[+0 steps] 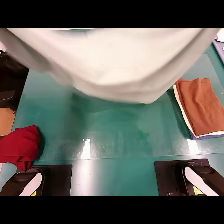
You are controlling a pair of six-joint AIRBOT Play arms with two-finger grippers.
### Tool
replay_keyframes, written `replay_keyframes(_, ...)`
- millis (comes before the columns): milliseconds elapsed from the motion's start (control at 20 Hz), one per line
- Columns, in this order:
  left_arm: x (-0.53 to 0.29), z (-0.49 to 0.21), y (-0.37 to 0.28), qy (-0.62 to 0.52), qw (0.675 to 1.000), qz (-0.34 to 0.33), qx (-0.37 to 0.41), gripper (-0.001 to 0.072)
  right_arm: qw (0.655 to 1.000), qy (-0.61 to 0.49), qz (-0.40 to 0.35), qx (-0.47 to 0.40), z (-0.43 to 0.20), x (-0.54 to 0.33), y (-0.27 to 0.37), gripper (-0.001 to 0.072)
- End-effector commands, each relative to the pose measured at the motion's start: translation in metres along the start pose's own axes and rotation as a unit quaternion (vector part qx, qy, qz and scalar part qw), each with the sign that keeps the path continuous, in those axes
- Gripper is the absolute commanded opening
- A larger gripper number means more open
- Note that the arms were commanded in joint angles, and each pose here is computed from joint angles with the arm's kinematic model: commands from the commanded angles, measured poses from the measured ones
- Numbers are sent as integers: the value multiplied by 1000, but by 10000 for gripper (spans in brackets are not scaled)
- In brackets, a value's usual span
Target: Fold the shirts.
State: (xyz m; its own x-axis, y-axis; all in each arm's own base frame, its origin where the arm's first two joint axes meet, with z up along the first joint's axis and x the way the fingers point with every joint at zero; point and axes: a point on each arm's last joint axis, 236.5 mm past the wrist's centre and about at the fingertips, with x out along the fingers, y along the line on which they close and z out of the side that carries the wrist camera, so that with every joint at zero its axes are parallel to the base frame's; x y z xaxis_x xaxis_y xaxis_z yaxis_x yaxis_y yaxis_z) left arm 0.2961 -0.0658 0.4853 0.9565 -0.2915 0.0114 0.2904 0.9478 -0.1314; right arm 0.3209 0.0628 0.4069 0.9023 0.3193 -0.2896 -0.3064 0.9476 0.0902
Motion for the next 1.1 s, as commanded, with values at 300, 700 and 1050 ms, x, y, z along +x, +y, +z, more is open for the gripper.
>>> replay_keyframes(300, -109, 117, -38, -162, 982, 20, 94, 25, 990, -87, -102, -51, 64, -100, -9, 17)
replay_keyframes(700, 87, -164, 60, 256, 966, 32, -27, 27, 990, 138, -8, 38, -48, 76, -43, 17)
replay_keyframes(1050, 157, -420, 111, 456, 878, 46, -140, 28, 939, 333, 8, 89, -203, 234, -79, 19)
